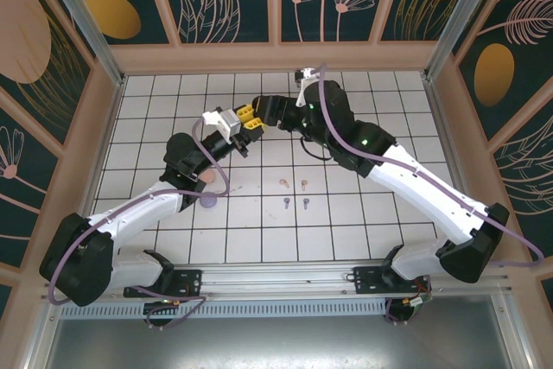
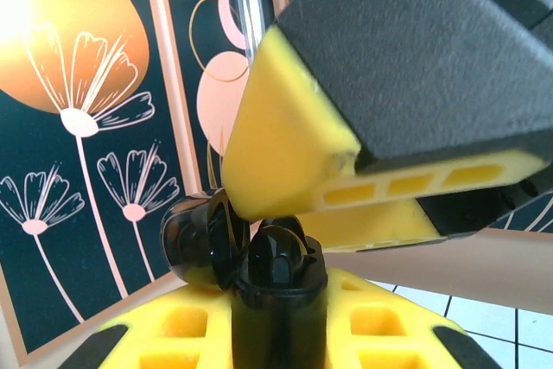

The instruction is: Insert the wireless bluetooth earbuds into the charging case

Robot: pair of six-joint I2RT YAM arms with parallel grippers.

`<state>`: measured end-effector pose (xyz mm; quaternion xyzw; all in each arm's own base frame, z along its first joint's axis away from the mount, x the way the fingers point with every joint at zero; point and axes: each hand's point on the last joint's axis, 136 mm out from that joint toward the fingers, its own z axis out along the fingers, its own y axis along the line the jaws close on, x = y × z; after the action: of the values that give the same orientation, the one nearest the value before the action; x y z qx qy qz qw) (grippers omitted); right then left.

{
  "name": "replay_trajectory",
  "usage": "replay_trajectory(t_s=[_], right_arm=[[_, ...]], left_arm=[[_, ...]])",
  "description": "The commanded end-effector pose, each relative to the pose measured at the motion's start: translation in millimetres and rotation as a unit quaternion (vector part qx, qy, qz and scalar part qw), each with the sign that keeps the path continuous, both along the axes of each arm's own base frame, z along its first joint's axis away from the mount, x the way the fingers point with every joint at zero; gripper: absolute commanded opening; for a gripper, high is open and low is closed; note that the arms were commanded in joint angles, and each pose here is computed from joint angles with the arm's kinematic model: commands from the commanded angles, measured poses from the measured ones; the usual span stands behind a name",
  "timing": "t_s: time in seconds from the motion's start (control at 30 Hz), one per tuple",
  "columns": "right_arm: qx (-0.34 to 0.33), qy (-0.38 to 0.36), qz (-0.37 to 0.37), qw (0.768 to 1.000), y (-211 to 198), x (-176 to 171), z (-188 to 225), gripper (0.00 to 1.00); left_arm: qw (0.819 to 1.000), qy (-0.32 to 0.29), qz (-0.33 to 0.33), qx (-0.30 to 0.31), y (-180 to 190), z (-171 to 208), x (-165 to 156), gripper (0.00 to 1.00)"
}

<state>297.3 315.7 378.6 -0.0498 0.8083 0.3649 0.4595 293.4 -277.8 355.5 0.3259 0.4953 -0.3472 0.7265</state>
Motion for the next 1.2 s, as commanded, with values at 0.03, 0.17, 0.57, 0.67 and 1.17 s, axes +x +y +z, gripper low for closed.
replay_trajectory(t_s=[0.03,0.17,0.57,0.67,1.17], right_arm=[[0.06,-0.041,0.01,0.997,-14.2,-12.2,57.2,0.76],[0.06,-0.034,0.016,0.997,-19.9,-9.2,63.1,0.77],[0.004,0.031,0.041,0.999,-9.5,32.8,27.6,0.38],[-0.008,0.042,0.053,0.998,-2.5,36.0,19.2,0.26],[-0.067,0.108,0.097,0.987,16.3,37.7,-30.3,0.03]], left_arm=[[0.999,-0.026,-0.021,-0.015,-2.8,17.7,-10.4,0.0],[0.999,-0.02,-0.023,-0.011,-3.8,11.1,-9.7,0.0],[0.999,0.011,-0.03,0.037,-12.3,-19.1,-4.5,0.0],[0.998,0.018,-0.035,0.047,-14.9,-25.2,-3.8,0.0],[0.997,0.021,-0.044,0.064,-21.8,-30.9,0.4,0.0]])
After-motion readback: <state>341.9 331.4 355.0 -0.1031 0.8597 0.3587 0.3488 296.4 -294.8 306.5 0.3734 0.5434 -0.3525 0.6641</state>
